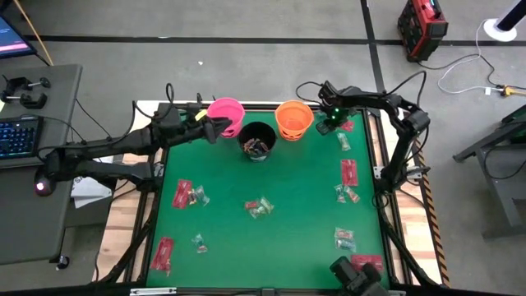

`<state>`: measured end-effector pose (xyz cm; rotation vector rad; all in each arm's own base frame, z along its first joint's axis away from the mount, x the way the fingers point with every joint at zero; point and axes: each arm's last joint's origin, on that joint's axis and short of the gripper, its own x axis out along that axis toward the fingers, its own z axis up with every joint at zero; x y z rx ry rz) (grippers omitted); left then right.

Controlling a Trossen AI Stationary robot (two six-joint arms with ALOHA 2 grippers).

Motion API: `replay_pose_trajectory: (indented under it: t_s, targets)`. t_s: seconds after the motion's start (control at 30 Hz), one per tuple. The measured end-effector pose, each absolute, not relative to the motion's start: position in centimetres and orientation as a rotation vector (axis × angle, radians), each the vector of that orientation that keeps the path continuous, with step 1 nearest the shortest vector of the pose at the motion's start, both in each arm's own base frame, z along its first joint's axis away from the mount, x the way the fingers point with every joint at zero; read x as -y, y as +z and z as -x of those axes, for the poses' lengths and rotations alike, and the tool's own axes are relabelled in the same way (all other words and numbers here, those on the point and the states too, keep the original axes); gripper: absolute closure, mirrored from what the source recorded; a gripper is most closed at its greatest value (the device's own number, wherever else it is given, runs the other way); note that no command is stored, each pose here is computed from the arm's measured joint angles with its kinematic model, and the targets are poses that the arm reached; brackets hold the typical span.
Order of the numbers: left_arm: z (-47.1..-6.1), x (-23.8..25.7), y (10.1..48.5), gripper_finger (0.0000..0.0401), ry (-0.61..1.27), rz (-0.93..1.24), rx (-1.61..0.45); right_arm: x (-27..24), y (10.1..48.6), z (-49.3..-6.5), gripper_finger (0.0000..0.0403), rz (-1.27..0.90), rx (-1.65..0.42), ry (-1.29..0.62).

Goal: Sort candy by brand, put in halloween buckets
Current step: Put the green candy into the black bucket

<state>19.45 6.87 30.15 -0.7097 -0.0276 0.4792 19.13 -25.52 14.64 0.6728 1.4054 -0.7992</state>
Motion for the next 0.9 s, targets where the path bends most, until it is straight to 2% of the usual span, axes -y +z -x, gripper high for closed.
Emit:
replay_pose_trajectory:
  t_s: [0.07, 0.13, 0.3, 0.4, 0.53, 0.7, 0.9]
  targets:
    - [-19.5, -6.8, 30.1, 0.0215, 0.465, 0.711, 0.023, 25.0, 15.2, -19.1, 0.0364, -0.657, -1.418, -0.783]
    - [-19.4, -6.8, 30.2, 0.0215, 0.464, 0.711, 0.024, 24.3, 16.5, -19.0, 0.0384, -0.631, -1.415, -0.765]
    - [-19.4, -6.8, 30.3, 0.0215, 0.462, 0.705, 0.029, 22.3, 21.1, -18.4, 0.0379, -0.596, -1.307, -0.776]
    - [-19.4, -6.8, 30.3, 0.0215, 0.462, 0.701, 0.028, 20.5, 24.5, -18.0, 0.0394, -0.601, -1.150, -0.775]
    - [-19.4, -6.8, 30.3, 0.0215, 0.469, 0.676, 0.025, 18.1, 28.5, -18.5, 0.0387, -0.609, -0.876, -0.724]
    - [-19.3, -6.9, 30.3, 0.0215, 0.513, 0.632, 0.030, 15.2, 30.4, -22.3, 0.0392, -0.601, -0.662, -0.521]
    - [-19.3, -7.0, 30.3, 0.0215, 0.521, 0.612, 0.033, 11.6, 28.7, -29.7, 0.0387, -0.554, -0.536, -0.317]
